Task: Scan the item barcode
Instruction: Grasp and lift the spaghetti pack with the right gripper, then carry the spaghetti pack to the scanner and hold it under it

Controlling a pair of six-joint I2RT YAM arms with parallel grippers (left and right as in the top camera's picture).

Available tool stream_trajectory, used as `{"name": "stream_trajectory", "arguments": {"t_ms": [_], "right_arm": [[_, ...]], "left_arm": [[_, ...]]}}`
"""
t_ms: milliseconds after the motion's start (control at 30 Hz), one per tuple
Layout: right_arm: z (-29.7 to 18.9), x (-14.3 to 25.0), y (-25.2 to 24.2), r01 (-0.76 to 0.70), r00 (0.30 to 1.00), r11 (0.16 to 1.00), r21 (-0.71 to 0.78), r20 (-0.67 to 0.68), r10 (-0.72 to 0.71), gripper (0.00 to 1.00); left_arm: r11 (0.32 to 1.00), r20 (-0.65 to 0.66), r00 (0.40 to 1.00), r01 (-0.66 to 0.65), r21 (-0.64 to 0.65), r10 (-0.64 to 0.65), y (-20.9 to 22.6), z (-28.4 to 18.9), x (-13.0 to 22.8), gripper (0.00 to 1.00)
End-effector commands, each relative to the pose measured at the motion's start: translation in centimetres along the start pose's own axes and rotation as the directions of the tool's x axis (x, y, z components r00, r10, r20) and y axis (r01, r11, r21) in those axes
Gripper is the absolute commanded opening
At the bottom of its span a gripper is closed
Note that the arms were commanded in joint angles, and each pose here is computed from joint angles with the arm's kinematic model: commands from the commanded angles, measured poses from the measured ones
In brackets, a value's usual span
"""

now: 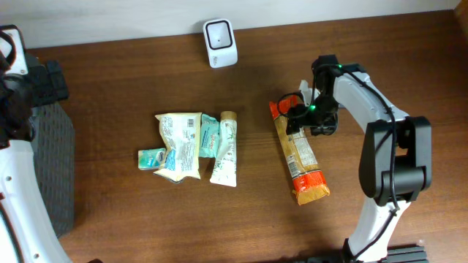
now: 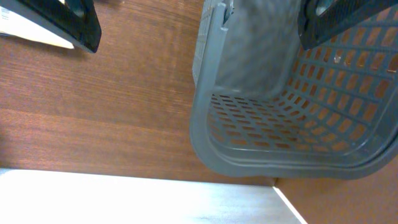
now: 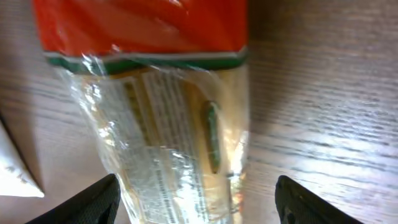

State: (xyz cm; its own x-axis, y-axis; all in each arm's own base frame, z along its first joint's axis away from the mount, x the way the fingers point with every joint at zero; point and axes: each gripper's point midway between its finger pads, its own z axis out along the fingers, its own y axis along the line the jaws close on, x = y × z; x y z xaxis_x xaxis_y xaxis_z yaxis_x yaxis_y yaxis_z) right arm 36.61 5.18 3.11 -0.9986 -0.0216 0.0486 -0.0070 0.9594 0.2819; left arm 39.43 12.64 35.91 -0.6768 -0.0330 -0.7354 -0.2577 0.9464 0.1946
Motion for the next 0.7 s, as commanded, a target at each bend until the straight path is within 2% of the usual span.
{"name": "stream_trajectory", "arguments": {"t_ms": [0,167,200,267,333,433,467,600,667], "right_arm": [[1.2,1.0,-1.7,-0.012,1.000,1.000,0.025,-0.017,0.012,0.72],[3.6,2.5,0.7,0.074,0.996,0.979,-0.188,-0.035,-0.082,0.71],[4.5,3.0,0.8,0.069,0.996,0.975,-0.210,-0.039,-0.079,0.67],[6.1,3.9,0.7,0.067,0.996,0.971,-0.229,-0.039,-0.078,0.51],[6.8,4.4,1.0,0.064,0.996,0.965,-0.256,-0.037,-0.076,0.39],[6.6,4.3,1.7,0.065,0.997,0.951,-0.304,-0.022,-0.075,0.12],[6.2,3.9,2.7,0.067,0.997,0.930,-0.362,-0.002,-0.073,0.04],[2.7,1.9,4.9,0.060,0.998,0.860,-0.507,0.045,-0.043,0.04],[-1.8,0.6,6.8,0.139,0.989,0.794,-0.592,0.116,-0.088,0.04]], "left_arm": [[1.000,0.004,1.000,-0.012,-0.003,0.012,0.2,-0.1,-0.1,0.99],[1.000,0.004,1.000,-0.012,-0.003,0.012,0.2,-0.1,-0.1,0.99],[1.000,0.004,1.000,-0.012,-0.003,0.012,0.2,-0.1,-0.1,0.99],[1.000,0.004,1.000,-0.012,-0.003,0.012,0.2,-0.1,-0.1,0.99],[1.000,0.004,1.000,-0.012,-0.003,0.012,0.2,-0.1,-0.1,0.99],[1.000,0.004,1.000,-0.012,-0.003,0.012,0.2,-0.1,-0.1,0.99],[1.000,0.004,1.000,-0.012,-0.003,0.012,0.2,-0.1,-0.1,0.99],[1.000,0.004,1.000,-0.012,-0.003,0.012,0.2,-0.1,-0.1,0.99],[1.000,0.004,1.000,-0.012,-0.003,0.012,0.2,-0.1,-0.1,0.99]]}}
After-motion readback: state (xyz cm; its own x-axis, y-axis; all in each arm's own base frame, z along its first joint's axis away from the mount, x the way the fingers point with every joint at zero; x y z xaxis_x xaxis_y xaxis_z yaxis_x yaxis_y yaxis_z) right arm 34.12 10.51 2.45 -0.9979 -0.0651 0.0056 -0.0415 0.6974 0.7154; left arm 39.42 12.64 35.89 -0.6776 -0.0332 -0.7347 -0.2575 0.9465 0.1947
